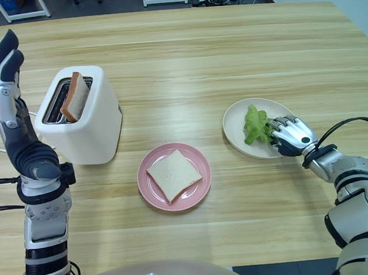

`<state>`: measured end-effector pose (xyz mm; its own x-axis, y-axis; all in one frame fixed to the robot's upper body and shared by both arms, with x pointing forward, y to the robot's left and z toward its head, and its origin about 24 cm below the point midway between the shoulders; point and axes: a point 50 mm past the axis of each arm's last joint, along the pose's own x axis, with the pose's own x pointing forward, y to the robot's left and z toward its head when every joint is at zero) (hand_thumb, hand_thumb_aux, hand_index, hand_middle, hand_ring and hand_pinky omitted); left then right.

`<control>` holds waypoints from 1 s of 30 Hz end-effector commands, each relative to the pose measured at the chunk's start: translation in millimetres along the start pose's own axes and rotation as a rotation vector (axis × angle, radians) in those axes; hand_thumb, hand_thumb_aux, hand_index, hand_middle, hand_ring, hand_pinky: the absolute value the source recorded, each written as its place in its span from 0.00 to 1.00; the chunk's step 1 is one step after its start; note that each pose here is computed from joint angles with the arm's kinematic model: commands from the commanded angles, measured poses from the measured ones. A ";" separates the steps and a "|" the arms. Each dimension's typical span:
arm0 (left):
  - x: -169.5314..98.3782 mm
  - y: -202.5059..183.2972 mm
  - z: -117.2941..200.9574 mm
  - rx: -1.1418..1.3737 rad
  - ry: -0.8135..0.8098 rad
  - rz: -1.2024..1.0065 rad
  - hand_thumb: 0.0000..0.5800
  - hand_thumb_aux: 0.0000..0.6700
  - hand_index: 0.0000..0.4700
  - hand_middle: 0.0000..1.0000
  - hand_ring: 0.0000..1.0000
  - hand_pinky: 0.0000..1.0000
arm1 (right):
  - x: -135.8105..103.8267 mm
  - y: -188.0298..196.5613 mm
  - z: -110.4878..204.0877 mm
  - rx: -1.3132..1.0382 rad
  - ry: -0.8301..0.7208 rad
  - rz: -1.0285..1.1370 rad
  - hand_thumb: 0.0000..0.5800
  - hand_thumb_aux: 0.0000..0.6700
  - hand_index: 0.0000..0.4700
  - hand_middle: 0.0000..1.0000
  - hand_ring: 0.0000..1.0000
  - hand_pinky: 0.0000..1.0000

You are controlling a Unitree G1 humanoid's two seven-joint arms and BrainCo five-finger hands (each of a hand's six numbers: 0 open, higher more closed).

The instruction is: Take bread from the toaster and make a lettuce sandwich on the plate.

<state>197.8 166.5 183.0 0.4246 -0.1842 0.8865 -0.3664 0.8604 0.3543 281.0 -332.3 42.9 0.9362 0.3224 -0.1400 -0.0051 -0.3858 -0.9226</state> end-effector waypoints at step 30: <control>-2.1 -6.8 -6.8 -0.019 0.033 0.000 0.00 0.00 0.00 0.00 0.00 0.00 | -0.6 -64.8 16.3 0.125 -0.068 -0.704 1.00 1.00 1.00 1.00 1.00 1.00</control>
<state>202.7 165.0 177.2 0.4489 -0.1621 0.8788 -0.3517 0.8720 0.3405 278.7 -296.0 93.1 0.7227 0.4959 0.4815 0.5407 0.0282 -0.8407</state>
